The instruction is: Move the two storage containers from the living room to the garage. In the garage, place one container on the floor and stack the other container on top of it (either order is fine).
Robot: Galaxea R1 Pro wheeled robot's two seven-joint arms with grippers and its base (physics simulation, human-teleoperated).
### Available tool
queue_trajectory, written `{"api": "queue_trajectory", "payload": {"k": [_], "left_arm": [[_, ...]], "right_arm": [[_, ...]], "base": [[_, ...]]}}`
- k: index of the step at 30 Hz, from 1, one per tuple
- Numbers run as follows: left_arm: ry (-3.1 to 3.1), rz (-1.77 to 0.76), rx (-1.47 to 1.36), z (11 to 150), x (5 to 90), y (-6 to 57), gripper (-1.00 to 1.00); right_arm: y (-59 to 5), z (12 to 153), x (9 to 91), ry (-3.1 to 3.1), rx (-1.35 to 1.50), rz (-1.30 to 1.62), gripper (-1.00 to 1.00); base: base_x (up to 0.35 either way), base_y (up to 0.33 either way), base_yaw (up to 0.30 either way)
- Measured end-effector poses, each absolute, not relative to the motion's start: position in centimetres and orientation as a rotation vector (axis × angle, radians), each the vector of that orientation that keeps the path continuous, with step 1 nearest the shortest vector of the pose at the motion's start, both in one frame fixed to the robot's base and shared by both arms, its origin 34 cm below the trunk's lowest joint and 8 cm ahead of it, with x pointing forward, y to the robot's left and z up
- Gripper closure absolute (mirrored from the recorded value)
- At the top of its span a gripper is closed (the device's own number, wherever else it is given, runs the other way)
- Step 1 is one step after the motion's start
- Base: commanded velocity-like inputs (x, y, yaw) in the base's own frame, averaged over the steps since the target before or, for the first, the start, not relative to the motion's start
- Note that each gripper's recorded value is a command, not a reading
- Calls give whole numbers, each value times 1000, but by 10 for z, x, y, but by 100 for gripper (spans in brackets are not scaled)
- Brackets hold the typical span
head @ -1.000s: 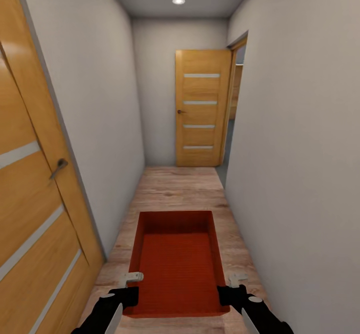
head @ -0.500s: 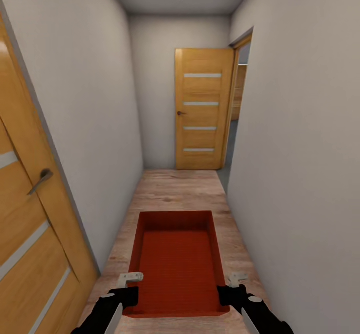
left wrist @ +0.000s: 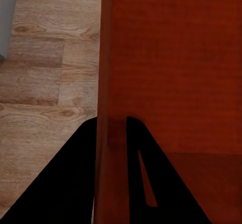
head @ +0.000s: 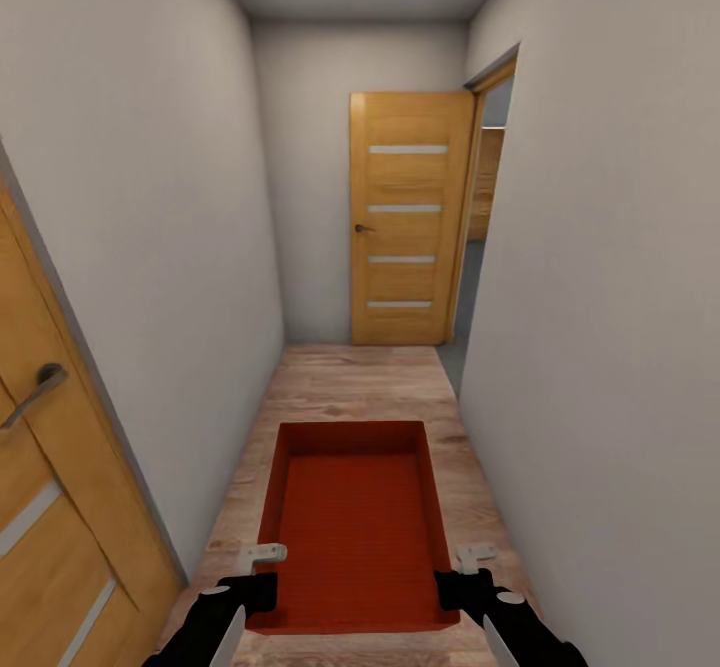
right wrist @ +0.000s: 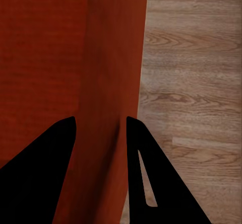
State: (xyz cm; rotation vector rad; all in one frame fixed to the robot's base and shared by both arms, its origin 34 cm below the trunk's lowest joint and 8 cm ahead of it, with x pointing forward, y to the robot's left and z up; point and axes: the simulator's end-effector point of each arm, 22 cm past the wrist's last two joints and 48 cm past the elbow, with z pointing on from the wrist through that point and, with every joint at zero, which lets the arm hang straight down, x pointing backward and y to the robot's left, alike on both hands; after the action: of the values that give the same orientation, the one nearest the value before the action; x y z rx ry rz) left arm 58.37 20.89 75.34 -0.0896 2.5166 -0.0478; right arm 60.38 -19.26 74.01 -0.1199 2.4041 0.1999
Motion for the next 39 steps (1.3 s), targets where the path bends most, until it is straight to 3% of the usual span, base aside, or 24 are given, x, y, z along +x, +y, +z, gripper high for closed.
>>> {"api": "queue_trajectory", "payload": {"k": [39], "left_arm": [[2517,-48,-90,753,584,209,100]], "right_arm": [[-193,740,604,2404,-120,200,100]], "base": [[329,0,0]]}}
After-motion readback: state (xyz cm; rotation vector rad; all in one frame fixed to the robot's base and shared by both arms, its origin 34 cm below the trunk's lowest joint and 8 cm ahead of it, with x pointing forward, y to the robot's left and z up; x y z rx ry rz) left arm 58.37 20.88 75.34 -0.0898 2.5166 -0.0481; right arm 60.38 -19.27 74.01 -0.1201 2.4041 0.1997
